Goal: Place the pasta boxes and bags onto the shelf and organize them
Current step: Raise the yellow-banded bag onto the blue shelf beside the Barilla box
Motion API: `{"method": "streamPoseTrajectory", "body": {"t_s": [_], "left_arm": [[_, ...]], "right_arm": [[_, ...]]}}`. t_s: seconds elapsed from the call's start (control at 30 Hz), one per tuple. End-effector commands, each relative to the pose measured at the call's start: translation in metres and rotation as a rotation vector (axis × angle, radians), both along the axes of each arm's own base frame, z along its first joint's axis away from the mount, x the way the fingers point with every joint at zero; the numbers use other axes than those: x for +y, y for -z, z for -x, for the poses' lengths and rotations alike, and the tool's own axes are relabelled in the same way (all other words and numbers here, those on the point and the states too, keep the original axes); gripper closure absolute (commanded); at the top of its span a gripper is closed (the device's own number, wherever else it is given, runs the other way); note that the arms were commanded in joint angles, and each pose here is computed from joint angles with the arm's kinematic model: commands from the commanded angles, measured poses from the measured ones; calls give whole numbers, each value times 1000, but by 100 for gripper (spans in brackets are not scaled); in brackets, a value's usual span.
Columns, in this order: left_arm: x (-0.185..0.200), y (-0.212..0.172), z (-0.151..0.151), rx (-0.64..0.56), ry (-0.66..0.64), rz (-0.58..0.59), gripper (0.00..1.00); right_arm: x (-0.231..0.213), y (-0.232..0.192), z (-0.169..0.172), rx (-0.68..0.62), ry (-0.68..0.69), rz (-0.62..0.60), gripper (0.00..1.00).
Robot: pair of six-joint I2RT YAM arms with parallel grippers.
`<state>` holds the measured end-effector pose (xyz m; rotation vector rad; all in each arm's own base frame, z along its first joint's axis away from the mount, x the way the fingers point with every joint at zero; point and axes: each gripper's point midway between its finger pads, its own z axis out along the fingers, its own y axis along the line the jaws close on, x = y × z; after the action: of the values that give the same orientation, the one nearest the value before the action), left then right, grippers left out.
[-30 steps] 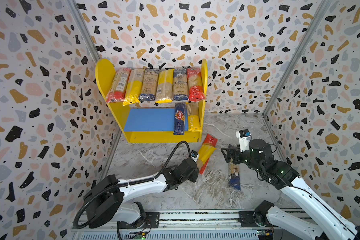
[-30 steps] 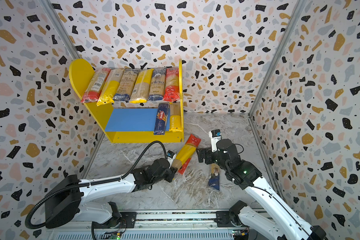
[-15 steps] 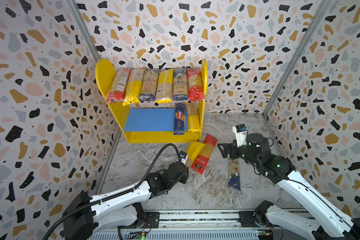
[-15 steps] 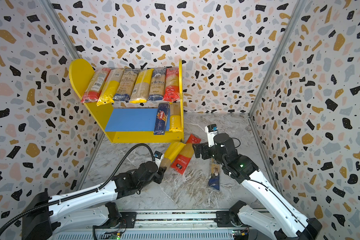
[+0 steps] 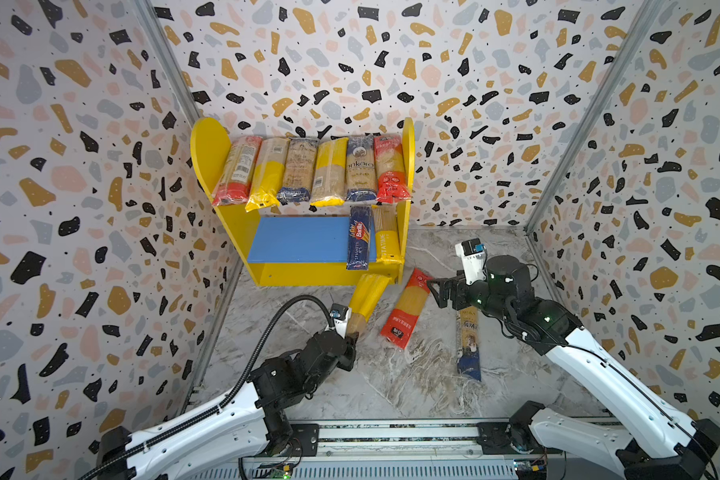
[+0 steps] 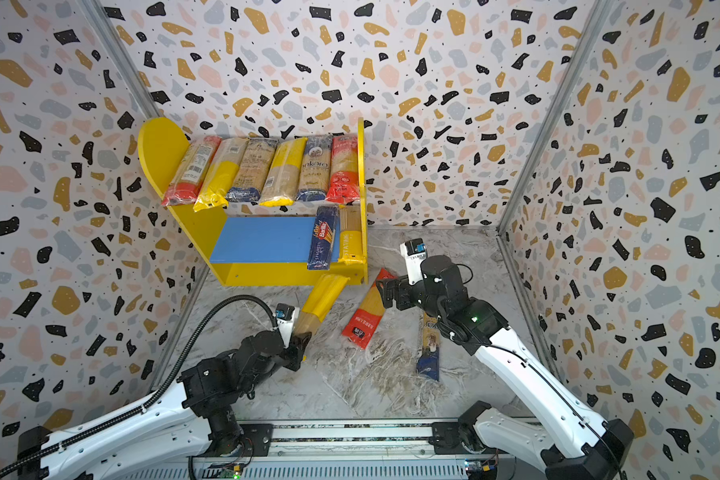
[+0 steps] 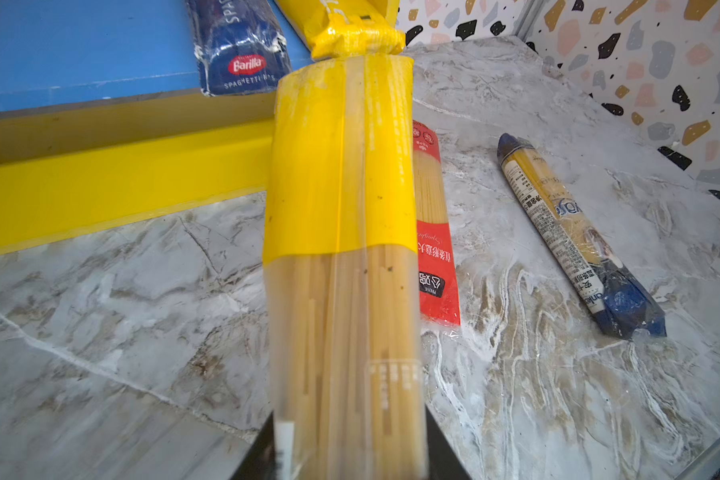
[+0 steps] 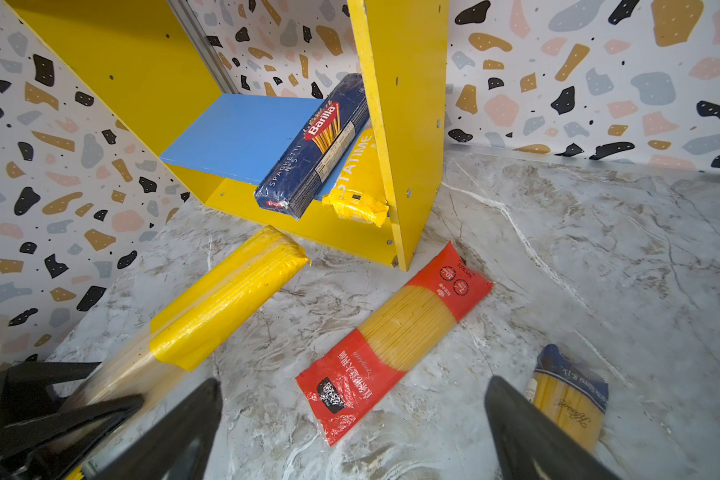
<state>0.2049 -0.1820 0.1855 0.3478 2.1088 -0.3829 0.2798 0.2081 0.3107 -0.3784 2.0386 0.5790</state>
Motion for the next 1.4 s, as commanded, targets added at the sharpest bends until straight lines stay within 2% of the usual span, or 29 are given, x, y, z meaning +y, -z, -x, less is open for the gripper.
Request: {"method": "streamPoseTrajectory", "body": {"t_s": [0.0,0.37,0.7,0.87,1.37], "left_arm": [[4,-69,-13,-148,-71,158,100],[37,-113,-15,-255,-183,160,100],[64,-140,-36,-404,-385,70,100],[69,-149,-63,-440,-446,74,100],[82,-149,-161,-455,-465,117,100]], "right_arm": [[2,-27,0,-58,-15,-36,1],[1,-36,1,-73,-20,-37,1],[4,-41,2,-90,-39,-41,1],[4,-42,1,-97,-39,-35,1],[-14,-37,-7,-89,-3,-32,1]]}}
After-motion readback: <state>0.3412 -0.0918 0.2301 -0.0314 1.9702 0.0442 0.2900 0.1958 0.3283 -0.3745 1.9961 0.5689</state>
